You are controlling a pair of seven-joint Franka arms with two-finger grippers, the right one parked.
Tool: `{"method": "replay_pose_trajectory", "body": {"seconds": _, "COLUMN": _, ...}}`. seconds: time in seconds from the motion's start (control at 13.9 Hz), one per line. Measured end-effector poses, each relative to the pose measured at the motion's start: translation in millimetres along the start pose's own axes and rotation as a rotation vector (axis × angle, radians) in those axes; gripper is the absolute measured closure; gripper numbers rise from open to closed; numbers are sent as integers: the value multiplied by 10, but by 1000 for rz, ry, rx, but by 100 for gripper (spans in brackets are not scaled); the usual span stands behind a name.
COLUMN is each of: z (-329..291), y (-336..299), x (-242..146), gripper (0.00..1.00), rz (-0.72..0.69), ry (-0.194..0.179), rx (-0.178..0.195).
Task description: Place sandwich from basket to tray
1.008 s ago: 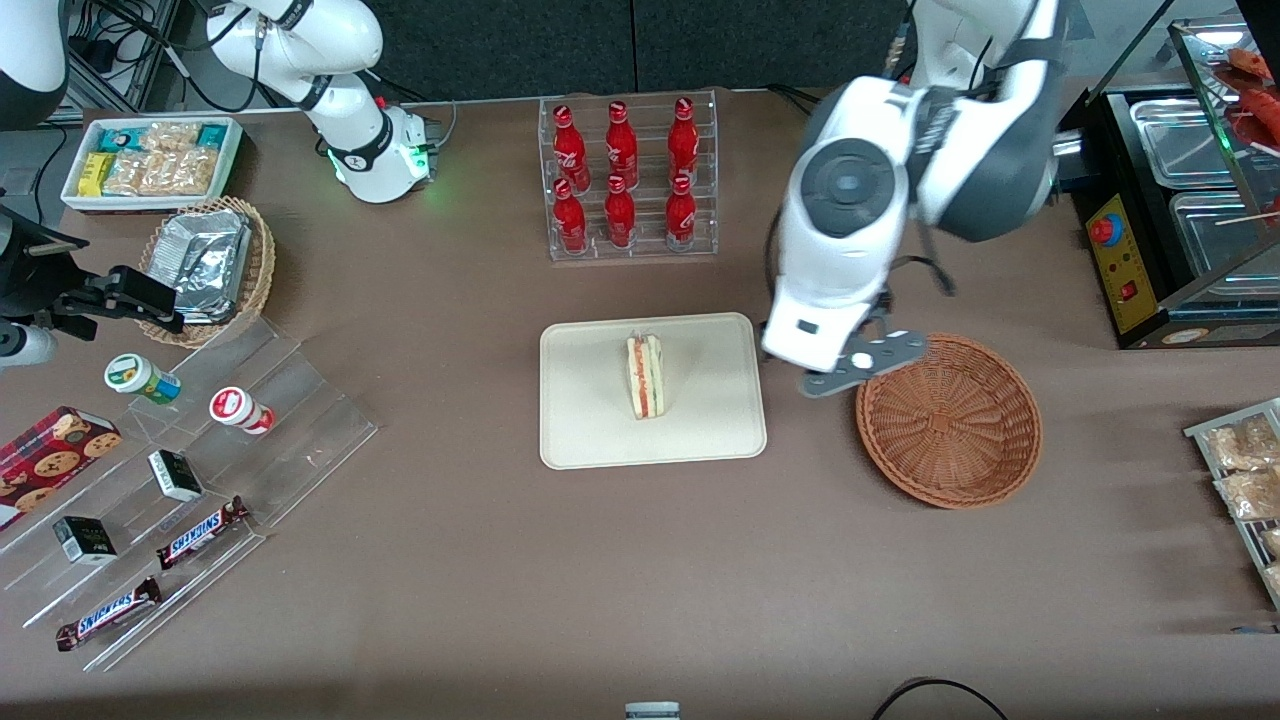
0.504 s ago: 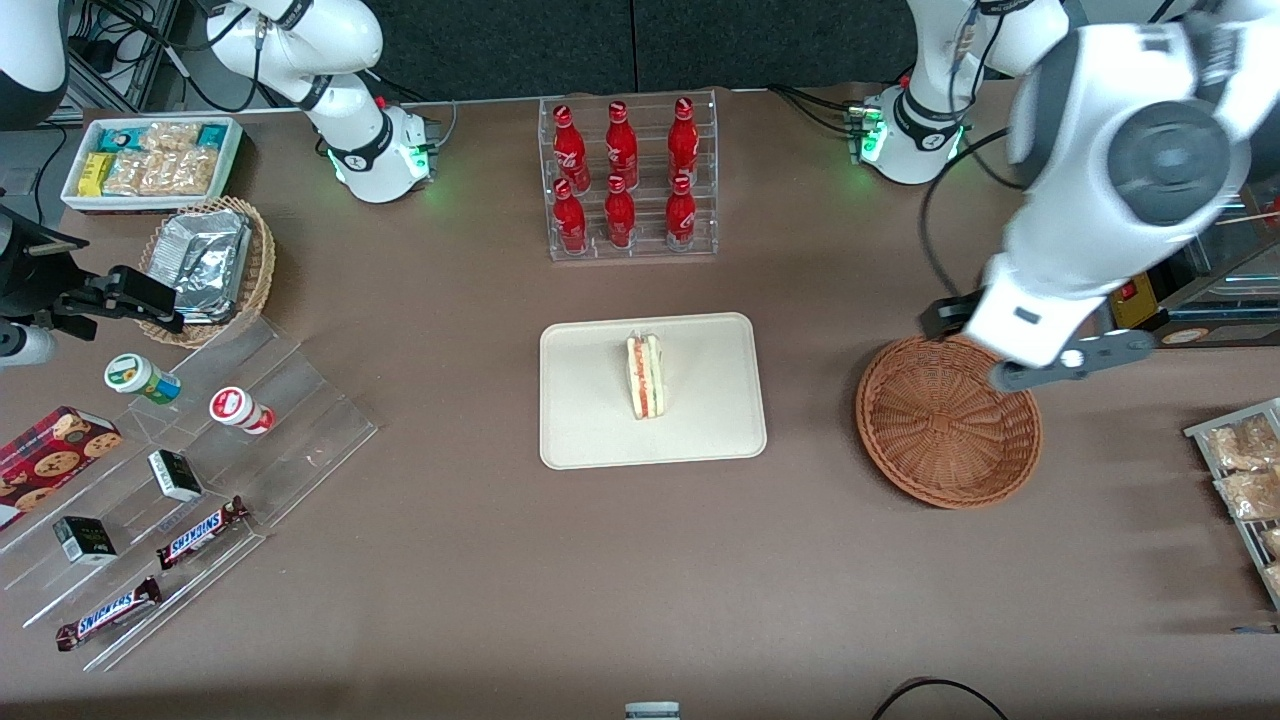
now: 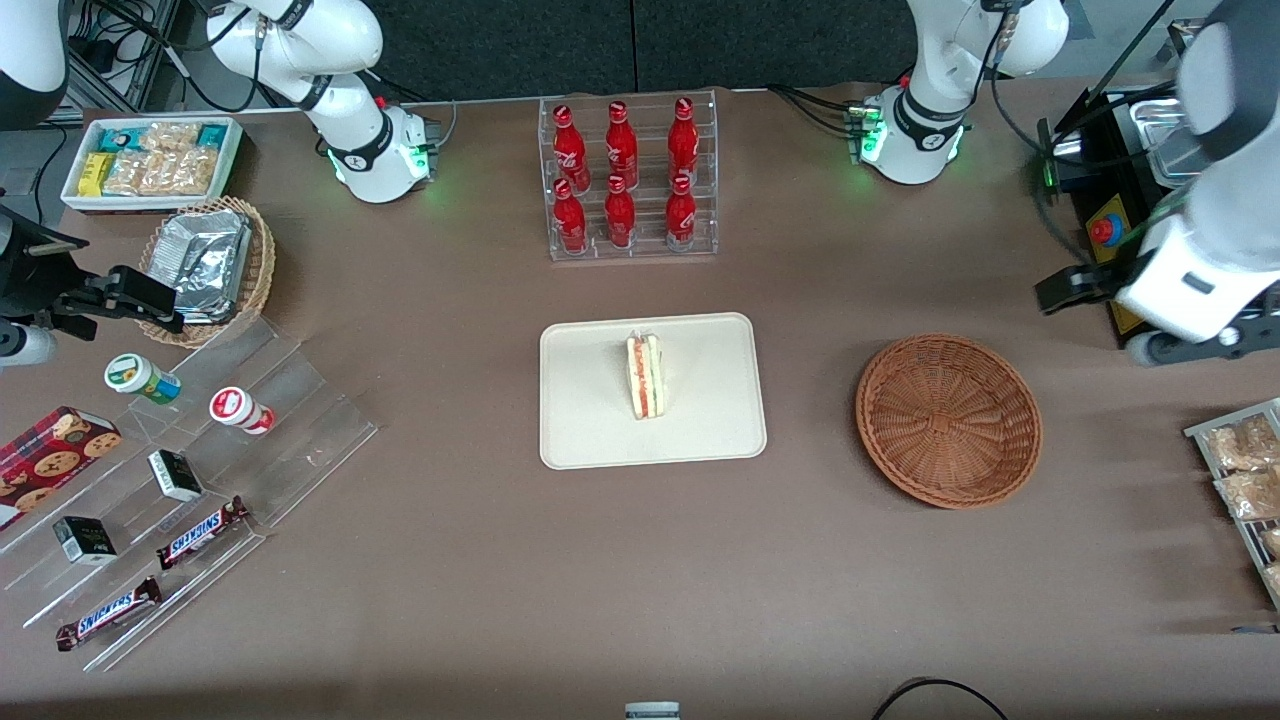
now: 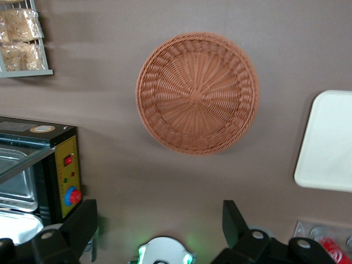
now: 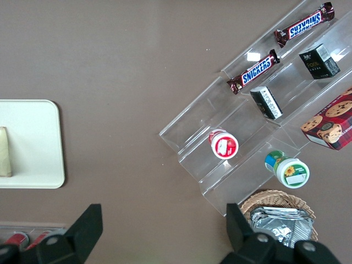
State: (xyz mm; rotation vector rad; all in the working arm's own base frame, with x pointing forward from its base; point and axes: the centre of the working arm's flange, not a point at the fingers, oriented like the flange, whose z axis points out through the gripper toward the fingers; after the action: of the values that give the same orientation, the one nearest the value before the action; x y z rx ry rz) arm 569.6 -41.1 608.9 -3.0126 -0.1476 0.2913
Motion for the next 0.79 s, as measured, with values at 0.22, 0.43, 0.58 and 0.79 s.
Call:
{"method": "replay_pose_trajectory", "body": {"seconds": 0.22, "z": 76, "y": -553, "x": 22, "gripper": 0, "rz": 49, "ry": -43, "rx": -79}}
{"method": "replay_pose_trajectory", "body": {"seconds": 0.43, "z": 74, "y": -665, "x": -49, "gripper": 0, "rz": 107, "ry": -60, "rx": -146}}
{"method": "replay_pose_trajectory", "body": {"seconds": 0.58, "z": 47, "y": -556, "x": -218, "gripper": 0, "rz": 157, "ry": -66, "rx": -162}}
{"method": "replay_pose_trajectory", "body": {"seconds": 0.79, "z": -30, "y": -408, "x": -450, "gripper": 0, "rz": 193, "ry": -54, "rx": -132}}
